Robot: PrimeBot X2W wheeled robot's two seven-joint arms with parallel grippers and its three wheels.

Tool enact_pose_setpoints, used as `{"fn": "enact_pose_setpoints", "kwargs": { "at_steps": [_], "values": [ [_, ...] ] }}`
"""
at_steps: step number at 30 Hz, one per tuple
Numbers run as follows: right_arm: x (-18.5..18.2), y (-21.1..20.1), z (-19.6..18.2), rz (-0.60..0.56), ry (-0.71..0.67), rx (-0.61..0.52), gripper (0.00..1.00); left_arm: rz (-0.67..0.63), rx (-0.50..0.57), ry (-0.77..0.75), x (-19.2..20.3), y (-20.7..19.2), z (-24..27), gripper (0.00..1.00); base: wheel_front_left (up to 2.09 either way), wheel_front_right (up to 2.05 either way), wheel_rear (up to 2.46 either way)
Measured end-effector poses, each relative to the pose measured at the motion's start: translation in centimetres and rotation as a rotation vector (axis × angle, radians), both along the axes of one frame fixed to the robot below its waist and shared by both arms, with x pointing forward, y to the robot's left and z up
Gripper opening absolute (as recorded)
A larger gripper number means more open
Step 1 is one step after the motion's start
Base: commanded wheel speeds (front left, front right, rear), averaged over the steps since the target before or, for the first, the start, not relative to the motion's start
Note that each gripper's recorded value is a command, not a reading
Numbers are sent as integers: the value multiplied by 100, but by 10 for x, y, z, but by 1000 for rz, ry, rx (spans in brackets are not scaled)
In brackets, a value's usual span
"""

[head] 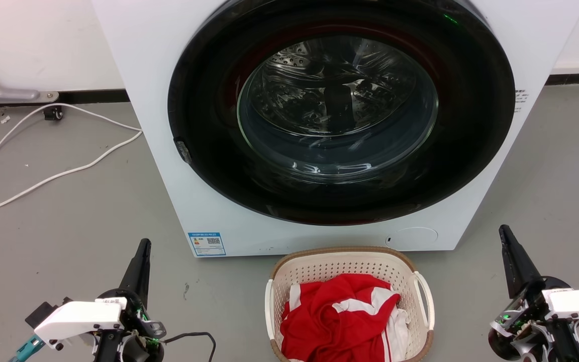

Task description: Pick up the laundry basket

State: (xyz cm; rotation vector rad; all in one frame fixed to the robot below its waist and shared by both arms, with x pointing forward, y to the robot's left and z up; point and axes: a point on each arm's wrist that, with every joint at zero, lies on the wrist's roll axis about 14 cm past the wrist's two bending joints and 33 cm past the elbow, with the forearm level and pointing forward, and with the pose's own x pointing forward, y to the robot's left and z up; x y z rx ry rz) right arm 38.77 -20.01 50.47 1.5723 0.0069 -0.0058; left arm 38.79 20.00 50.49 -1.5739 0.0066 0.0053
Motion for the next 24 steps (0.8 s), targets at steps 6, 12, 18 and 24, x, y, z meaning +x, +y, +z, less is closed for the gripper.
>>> {"fn": "enact_pose_setpoints", "kwargs": {
  "at_steps": [6, 12, 18, 24],
  "values": [
    [0, 0, 0, 0, 0, 0, 0, 0, 0, 0, 0, 0, 0, 0, 0, 0, 0],
    [0, 0, 0, 0, 0, 0, 0, 0, 0, 0, 0, 0, 0, 0, 0, 0, 0],
    [0, 0, 0, 0, 0, 0, 0, 0, 0, 0, 0, 0, 0, 0, 0, 0, 0],
    [0, 0, 0, 0, 0, 0, 0, 0, 0, 0, 0, 0, 0, 0, 0, 0, 0]
  ]
}}
